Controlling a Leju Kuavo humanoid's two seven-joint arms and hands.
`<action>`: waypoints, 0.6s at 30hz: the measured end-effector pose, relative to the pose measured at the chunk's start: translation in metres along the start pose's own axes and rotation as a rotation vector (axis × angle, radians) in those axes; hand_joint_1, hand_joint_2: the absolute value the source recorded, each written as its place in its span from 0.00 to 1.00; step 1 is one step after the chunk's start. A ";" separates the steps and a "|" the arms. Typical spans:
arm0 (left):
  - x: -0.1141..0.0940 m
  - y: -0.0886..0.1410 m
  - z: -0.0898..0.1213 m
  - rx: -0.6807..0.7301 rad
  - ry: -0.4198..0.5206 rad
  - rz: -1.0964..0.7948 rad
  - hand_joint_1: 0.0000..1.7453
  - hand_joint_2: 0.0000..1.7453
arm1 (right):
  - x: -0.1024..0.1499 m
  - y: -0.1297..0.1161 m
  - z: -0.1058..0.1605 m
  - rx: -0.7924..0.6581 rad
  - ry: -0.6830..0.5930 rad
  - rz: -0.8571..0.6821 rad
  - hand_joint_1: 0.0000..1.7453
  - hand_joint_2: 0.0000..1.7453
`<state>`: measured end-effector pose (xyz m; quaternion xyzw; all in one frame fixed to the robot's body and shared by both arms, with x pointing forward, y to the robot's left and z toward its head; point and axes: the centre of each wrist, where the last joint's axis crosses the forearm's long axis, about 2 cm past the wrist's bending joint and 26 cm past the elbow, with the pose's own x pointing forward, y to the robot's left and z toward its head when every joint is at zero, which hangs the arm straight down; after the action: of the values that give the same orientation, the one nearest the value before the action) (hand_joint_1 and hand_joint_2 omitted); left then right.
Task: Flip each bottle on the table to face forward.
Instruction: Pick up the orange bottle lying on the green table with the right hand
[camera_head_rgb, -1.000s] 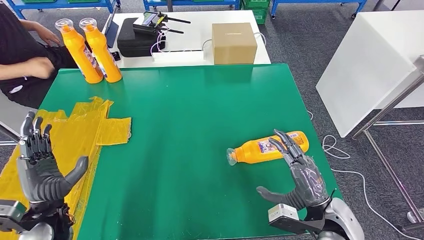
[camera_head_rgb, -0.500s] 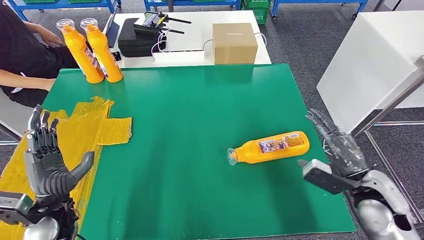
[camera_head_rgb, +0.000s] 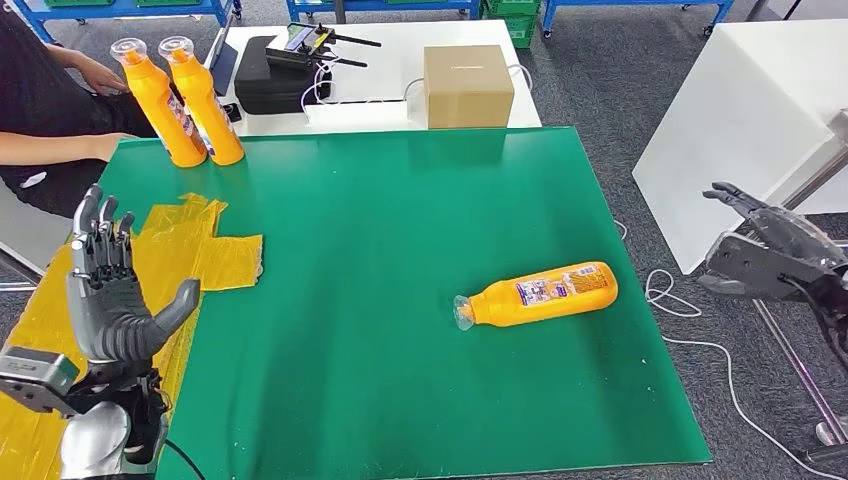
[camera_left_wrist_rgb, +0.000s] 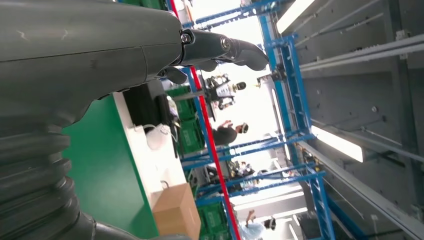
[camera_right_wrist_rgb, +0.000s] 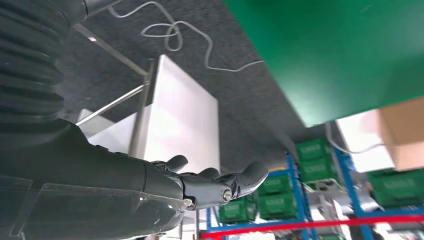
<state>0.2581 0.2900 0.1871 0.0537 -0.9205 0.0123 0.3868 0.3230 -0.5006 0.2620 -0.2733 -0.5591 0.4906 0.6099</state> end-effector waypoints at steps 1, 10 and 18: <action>-0.001 -0.001 -0.002 -0.003 -0.002 0.002 0.00 1.00 | -0.003 -0.004 -0.002 0.007 0.012 0.007 0.00 1.00; -0.009 -0.011 -0.015 -0.032 0.002 0.033 0.00 1.00 | -0.014 -0.016 -0.017 0.101 0.077 0.019 0.00 1.00; -0.014 -0.021 -0.025 -0.057 0.003 0.057 0.00 1.00 | -0.018 0.009 -0.041 0.206 0.116 0.045 0.00 1.00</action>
<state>0.2885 0.2722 0.1941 0.0166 -0.9212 -0.0028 0.3888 0.3614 -0.5054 0.2376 -0.2496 -0.4632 0.5422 0.6551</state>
